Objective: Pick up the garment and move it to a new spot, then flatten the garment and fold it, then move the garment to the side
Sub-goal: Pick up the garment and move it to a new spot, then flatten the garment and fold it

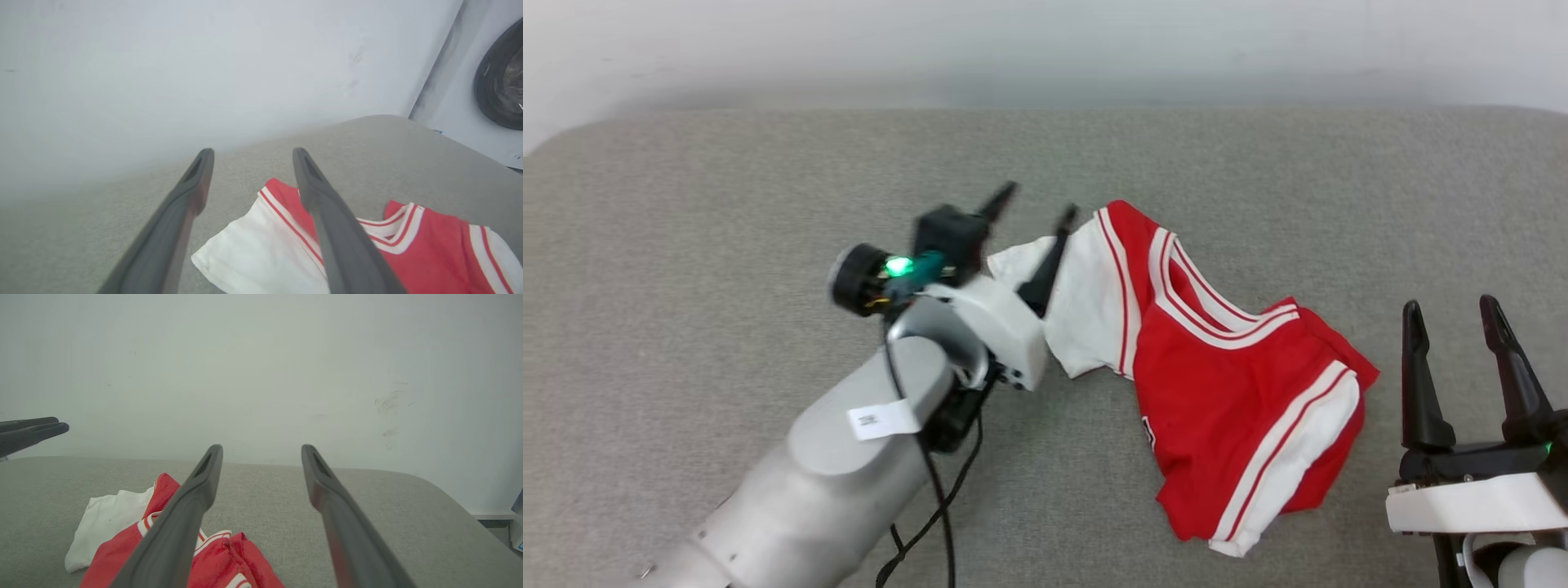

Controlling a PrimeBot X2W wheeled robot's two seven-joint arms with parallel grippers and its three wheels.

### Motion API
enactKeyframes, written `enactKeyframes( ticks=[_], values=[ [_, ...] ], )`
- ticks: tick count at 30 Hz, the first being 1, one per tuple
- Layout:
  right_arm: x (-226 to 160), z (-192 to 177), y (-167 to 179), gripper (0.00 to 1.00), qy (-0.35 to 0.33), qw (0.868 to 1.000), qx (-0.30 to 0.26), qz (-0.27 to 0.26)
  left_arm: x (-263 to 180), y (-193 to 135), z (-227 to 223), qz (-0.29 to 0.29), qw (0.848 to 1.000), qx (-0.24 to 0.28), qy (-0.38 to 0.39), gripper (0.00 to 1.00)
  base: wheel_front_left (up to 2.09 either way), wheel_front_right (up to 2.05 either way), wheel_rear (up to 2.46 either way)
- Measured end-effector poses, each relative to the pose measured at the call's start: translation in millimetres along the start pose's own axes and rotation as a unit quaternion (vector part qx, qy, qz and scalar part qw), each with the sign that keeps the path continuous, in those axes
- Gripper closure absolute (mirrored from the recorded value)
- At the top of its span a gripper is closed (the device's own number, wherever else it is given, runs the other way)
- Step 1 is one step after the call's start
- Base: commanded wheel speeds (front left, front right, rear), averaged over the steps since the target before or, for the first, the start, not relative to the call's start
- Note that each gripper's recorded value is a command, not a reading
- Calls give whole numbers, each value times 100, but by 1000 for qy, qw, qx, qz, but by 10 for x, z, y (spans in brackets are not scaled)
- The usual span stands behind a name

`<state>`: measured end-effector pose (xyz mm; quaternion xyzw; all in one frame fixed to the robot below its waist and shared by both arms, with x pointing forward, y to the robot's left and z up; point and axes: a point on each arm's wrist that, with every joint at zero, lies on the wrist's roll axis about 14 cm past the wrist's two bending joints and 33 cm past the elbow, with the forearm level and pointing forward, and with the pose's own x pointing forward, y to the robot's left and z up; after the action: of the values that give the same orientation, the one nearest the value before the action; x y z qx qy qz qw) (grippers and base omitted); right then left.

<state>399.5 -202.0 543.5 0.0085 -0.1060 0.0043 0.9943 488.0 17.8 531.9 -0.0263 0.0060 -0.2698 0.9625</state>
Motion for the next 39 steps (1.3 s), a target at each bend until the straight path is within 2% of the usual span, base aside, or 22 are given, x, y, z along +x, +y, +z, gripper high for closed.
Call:
enactKeyframes(
  ticks=[6,17,26,39],
  values=[
    [-18,15,123,0,-1,1000,10,17,-503,550,250,124,990,11,-60,0,0,0,0],
    [-183,74,228,0,-2,999,24,30,-1516,937,381,265,956,53,-111,0,0,0,0],
    [-340,86,175,0,2,999,33,20,-1931,846,242,285,951,66,-103,0,0,0,0],
    [-482,64,56,0,8,999,48,-1,-2104,763,95,285,953,60,-88,0,0,0,0]
  ],
)
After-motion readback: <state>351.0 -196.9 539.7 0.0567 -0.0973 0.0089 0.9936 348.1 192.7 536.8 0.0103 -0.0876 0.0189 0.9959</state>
